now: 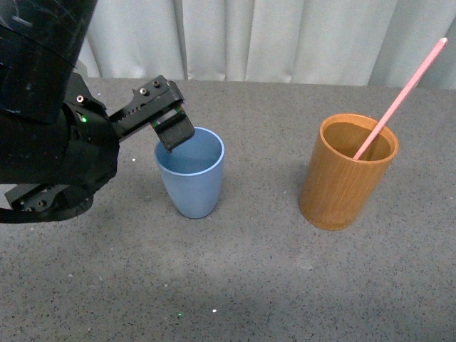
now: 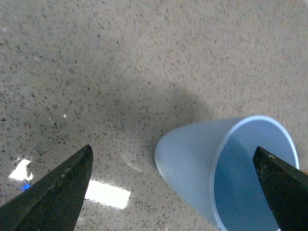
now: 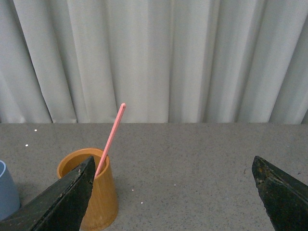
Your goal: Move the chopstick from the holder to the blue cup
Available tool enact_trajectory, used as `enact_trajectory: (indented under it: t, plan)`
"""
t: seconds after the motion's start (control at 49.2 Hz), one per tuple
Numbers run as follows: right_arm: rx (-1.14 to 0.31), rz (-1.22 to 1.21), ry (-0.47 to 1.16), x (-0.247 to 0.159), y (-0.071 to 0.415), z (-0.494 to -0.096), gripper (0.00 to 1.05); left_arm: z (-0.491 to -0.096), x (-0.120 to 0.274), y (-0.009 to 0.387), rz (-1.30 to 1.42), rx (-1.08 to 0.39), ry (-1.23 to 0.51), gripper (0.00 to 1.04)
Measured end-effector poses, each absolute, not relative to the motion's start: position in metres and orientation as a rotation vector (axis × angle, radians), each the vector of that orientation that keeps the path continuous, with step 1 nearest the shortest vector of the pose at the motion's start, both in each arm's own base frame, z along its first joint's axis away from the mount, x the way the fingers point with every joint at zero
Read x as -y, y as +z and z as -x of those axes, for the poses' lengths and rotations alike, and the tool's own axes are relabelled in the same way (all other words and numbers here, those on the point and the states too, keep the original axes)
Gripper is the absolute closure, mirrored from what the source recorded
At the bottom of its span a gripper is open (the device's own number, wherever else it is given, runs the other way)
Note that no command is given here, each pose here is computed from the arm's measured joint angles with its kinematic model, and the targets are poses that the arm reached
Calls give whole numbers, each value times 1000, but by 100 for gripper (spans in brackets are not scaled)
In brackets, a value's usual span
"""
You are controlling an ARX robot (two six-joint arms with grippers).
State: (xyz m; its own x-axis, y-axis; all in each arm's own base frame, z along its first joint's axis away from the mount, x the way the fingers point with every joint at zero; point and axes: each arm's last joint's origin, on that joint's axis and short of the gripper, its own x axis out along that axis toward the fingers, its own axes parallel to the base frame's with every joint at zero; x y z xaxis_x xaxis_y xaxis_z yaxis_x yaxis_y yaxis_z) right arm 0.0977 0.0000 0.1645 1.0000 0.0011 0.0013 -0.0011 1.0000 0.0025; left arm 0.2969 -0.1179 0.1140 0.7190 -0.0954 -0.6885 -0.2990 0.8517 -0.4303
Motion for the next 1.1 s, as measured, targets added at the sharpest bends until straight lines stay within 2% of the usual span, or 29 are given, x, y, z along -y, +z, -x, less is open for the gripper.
enact_trajectory:
  t: [0.041, 0.081, 0.142, 0.264, 0.488, 0.549, 0.63, 0.772, 1.097]
  plan:
    - [1, -2, 1, 0, 164, -98, 10, -298, 115, 117, 545, -739, 124, 7]
    - [1, -2, 1, 0, 164, -98, 10, -299, 111, 113, 485, -595, 116, 13]
    - [1, -2, 2, 0, 164, -98, 10, -285, 94, 111, 352, -336, 40, 28]
    - [1, -2, 0, 0, 164, -98, 10, -249, 54, 145, 124, -29, -10, 55]
    - [1, -2, 1, 0, 164, -98, 10, -197, 19, 157, 26, -49, -14, 89]
    - [1, -2, 1, 0, 164, -98, 10, -175, 6, 154, 22, -69, -17, 101]
    - [1, -2, 1, 0, 164, -98, 10, -148, 0, 154, 16, -96, 5, 101]
    - [1, -2, 1, 0, 164, -98, 10, -102, 0, 168, 9, -23, -2, 101]
    - [1, -2, 1, 0, 164, -98, 10, -97, 0, 170, 8, 17, -2, 101]
